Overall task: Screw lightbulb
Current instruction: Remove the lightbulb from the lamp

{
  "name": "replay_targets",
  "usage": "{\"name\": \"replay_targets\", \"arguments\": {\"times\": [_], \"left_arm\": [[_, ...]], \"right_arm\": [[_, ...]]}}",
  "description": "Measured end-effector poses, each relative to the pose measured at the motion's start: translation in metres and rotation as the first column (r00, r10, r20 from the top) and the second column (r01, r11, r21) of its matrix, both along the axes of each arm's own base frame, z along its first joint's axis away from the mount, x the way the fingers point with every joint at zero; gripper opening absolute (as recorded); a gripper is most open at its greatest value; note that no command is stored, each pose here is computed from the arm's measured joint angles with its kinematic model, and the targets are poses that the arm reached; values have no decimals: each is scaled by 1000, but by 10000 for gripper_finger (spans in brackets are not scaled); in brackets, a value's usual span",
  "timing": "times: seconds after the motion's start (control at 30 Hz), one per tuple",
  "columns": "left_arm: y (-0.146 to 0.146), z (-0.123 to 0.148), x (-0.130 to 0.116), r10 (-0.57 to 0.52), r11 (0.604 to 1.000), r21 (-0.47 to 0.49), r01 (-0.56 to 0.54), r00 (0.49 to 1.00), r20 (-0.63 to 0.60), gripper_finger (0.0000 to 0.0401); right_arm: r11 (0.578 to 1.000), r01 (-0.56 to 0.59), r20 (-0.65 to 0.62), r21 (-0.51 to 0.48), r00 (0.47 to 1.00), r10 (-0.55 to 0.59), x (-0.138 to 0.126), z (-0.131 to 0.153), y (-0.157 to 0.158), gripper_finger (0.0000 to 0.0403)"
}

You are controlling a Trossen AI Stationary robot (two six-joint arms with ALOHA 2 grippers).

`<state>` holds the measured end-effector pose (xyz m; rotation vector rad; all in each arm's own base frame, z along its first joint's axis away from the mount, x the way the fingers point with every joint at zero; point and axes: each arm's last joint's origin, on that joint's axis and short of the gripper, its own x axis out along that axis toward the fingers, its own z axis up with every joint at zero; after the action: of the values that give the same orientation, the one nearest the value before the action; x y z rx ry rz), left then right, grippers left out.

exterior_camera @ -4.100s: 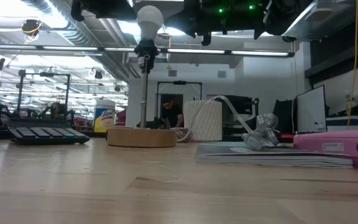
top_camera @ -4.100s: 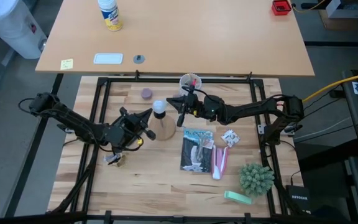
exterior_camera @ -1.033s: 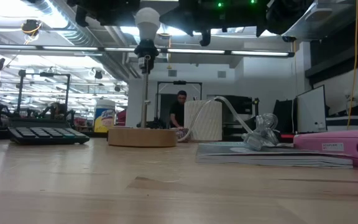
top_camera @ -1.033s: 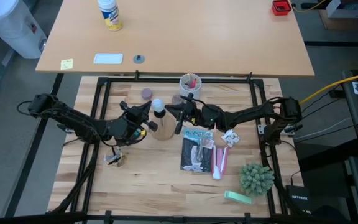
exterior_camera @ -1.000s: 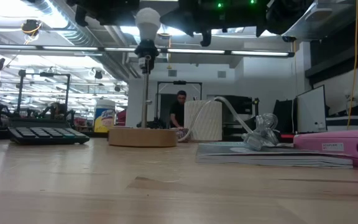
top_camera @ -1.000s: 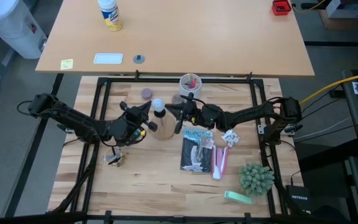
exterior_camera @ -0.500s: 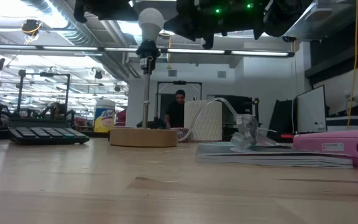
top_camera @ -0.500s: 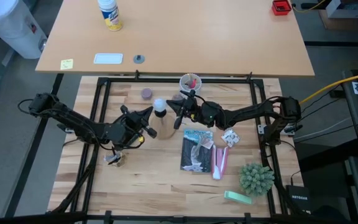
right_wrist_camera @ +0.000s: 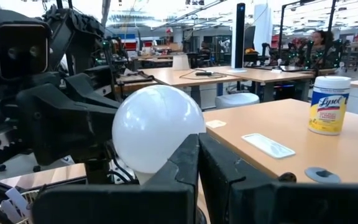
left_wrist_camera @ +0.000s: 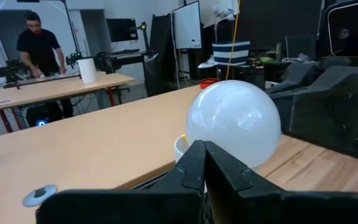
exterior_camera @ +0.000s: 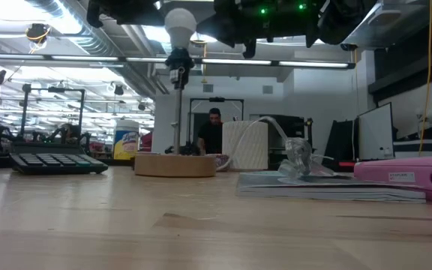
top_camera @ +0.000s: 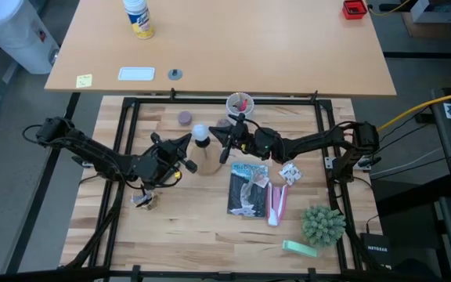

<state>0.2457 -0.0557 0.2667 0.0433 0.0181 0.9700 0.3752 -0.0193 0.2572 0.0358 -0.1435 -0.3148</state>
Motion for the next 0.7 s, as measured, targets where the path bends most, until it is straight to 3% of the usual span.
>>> {"name": "replay_targets", "arguments": {"times": [0.7], "left_arm": [[0, 2, 0, -3, 1000, 6, 3, 1000, 6, 1]], "right_arm": [[1000, -11, 17, -9, 1000, 11, 0, 2, 1, 17]]}}
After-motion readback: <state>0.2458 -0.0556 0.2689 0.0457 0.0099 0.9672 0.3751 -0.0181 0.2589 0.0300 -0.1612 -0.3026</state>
